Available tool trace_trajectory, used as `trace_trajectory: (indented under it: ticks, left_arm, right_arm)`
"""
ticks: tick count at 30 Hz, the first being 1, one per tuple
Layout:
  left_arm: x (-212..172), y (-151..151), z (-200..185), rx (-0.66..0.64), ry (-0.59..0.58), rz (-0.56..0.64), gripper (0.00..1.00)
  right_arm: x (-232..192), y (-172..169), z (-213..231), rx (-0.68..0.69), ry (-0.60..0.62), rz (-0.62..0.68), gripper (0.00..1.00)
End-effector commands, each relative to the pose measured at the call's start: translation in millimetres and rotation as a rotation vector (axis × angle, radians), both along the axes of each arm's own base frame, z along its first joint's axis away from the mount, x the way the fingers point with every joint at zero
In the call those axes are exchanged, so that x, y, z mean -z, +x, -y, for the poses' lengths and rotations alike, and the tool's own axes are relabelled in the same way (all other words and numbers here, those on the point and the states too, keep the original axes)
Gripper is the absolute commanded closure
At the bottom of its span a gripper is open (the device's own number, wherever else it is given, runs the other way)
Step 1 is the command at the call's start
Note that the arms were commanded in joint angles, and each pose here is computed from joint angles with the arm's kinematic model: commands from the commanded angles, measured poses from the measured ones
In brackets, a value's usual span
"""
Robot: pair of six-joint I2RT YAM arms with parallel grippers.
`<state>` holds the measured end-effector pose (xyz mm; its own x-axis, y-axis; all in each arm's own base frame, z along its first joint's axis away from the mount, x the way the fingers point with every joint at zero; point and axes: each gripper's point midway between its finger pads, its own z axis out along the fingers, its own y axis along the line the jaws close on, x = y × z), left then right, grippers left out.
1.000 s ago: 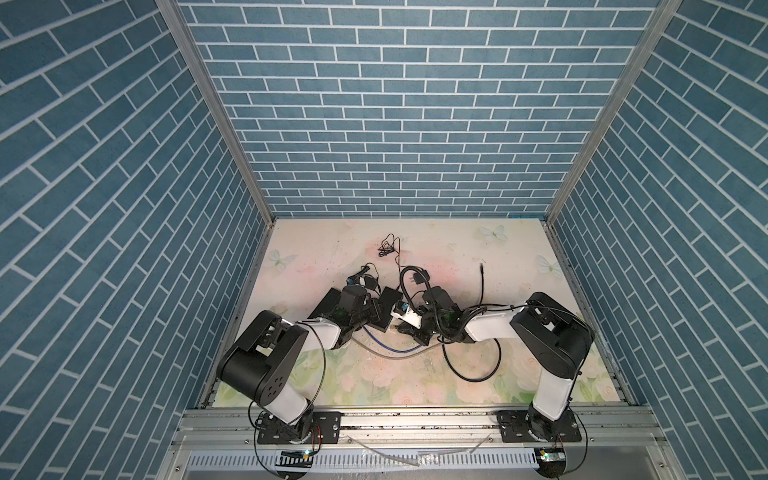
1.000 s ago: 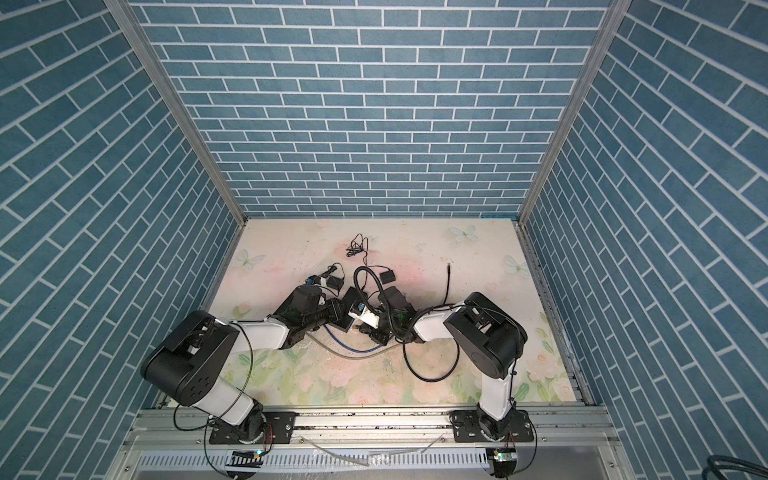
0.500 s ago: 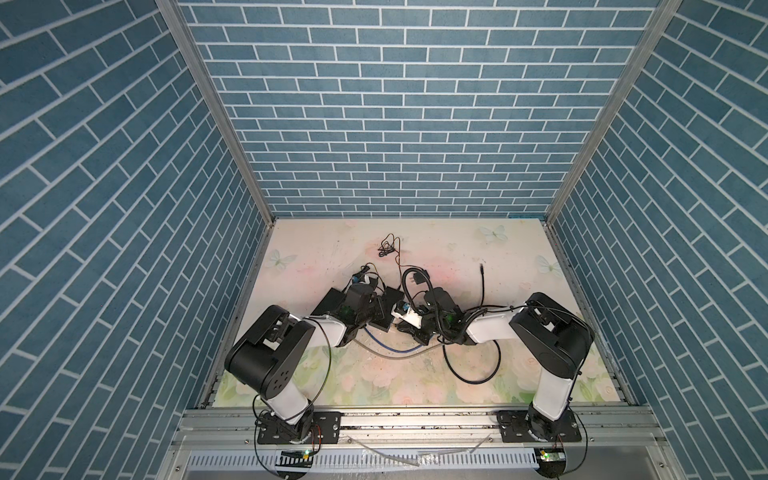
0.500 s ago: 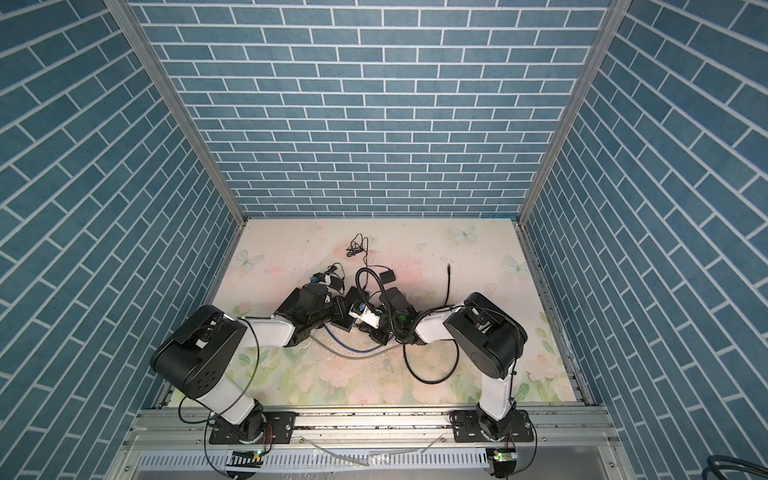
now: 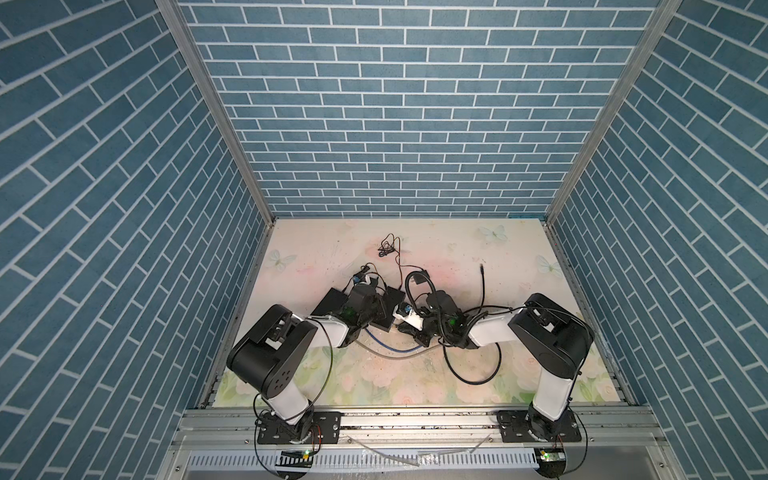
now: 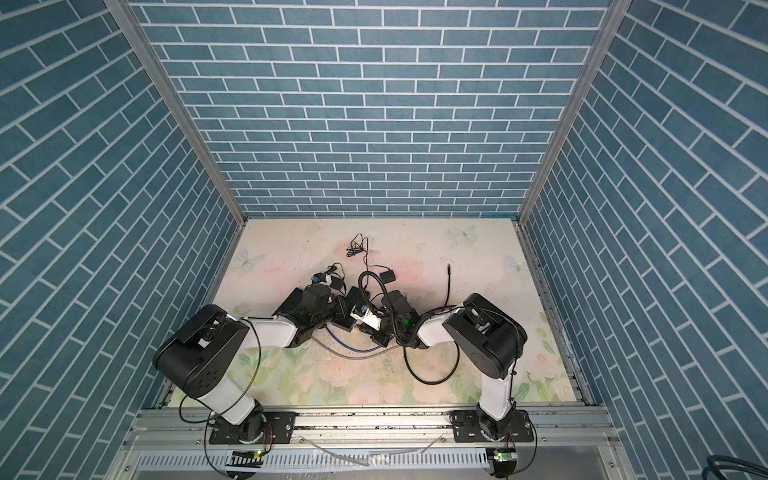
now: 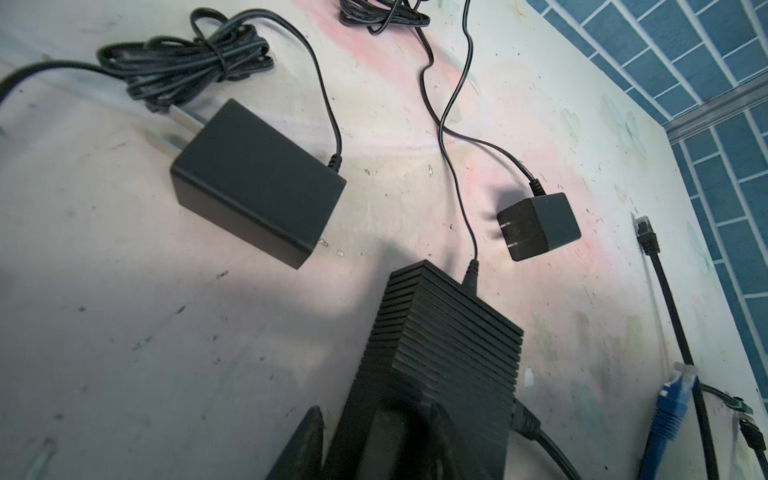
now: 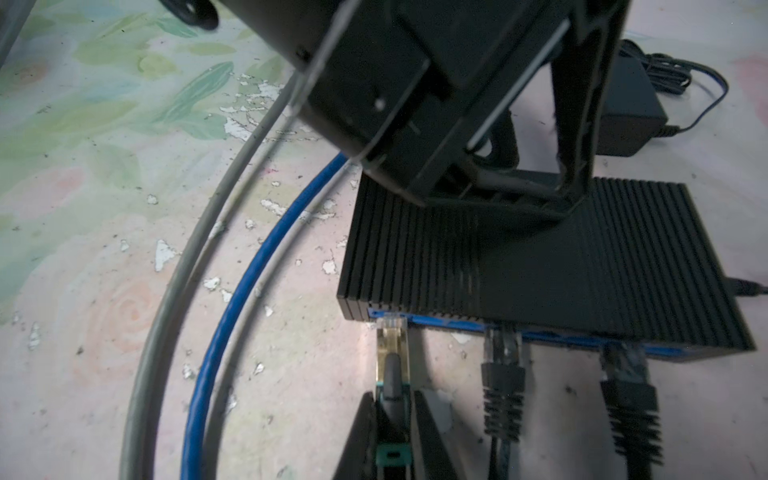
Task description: Insert the plug into the switch port
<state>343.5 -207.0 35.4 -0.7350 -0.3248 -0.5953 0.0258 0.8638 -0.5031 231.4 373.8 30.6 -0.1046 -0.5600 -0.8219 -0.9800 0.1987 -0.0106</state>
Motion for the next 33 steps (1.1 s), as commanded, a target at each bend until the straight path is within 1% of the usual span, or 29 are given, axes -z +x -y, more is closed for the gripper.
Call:
trace_trajectory:
  ticks: [1,5,10,15,24,33]
  left_arm:
    - [26.8,-27.0,13.5,0.061,0.021,-0.124,0.59]
    - [26.9,-30.5,16.2,0.062,0.023,-0.132,0.6]
    - [26.6,-33.2,21.2,0.062,0.005,-0.148,0.61]
    - [28.6,-36.1,25.4,0.058,-0.004,-0.157,0.61]
    - [37.6,-34.8,28.8,0.027,-0.033,-0.165,0.63]
    - [39.1,-36.3,26.9,0.014,-0.039,-0.162,0.63]
  right_arm:
    - [-9.6,2.7,-9.5,0.021,0.079,0.022,1.0]
    - [-10.6,4.4,-10.6,0.027,0.099,0.034,1.0]
    - [-13.8,12.1,-11.6,0.067,0.12,0.05,1.0]
    - [-25.8,8.9,-14.6,0.047,0.175,0.067,1.0]
    - [-39.3,2.2,-23.4,0.033,0.179,0.054,1.0]
    - [-54.8,12.1,-22.5,0.096,0.21,0.099,1.0]
